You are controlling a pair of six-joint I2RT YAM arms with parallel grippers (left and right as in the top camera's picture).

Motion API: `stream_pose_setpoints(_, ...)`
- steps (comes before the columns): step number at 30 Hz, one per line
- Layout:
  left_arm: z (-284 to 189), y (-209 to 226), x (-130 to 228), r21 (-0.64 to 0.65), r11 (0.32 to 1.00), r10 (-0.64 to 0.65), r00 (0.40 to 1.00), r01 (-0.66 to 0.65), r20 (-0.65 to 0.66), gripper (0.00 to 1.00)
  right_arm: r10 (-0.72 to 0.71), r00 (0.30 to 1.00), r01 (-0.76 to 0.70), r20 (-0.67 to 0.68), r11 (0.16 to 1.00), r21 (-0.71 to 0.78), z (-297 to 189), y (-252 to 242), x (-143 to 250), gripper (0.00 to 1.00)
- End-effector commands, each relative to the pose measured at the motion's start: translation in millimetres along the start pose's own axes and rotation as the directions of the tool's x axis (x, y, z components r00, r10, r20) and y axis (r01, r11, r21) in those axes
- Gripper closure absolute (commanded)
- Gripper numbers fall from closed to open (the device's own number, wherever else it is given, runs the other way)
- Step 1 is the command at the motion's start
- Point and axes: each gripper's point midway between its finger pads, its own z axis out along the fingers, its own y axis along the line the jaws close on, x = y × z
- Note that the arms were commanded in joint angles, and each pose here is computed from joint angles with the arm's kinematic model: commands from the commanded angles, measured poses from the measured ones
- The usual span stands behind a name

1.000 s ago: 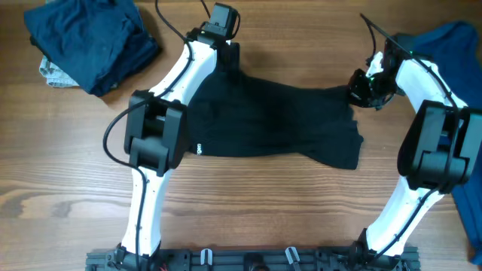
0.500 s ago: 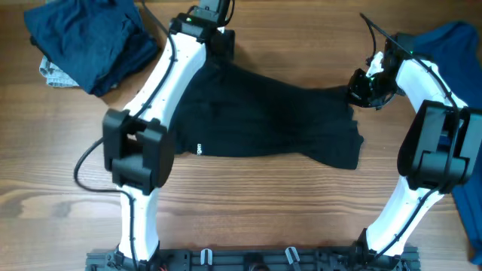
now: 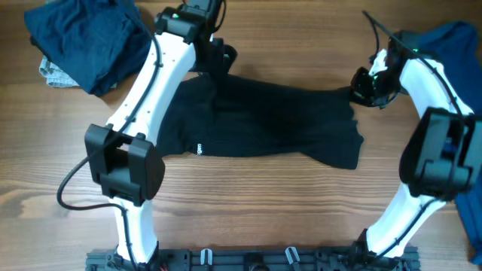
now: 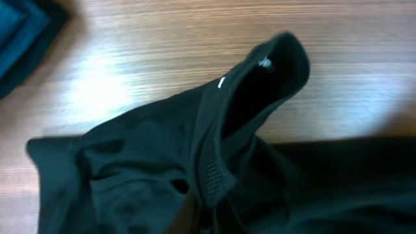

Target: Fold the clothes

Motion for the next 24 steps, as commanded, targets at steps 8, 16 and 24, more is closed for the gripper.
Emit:
stream_pose_setpoints(8,-4,50,7,-0.076,0.988,-0.14,0.989,0.136,-0.05,0.96,-0.051,0.991,0.045,0.127,0.998,0.053,-62,7,-3,0.94)
stream_pose_setpoints(16,-7,55,30,-0.11,0.987,-0.136,0.981,0.121,-0.14,0.96,-0.004,0.998,-0.005,0.062,0.989,0.148,-61,-13,16,0.91)
stream_pose_setpoints(24,-15,63,61,-0.156,0.983,-0.132,0.955,0.092,-0.265,0.96,0.039,0.999,-0.032,-0.035,0.983,0.178,-62,-20,42,0.89)
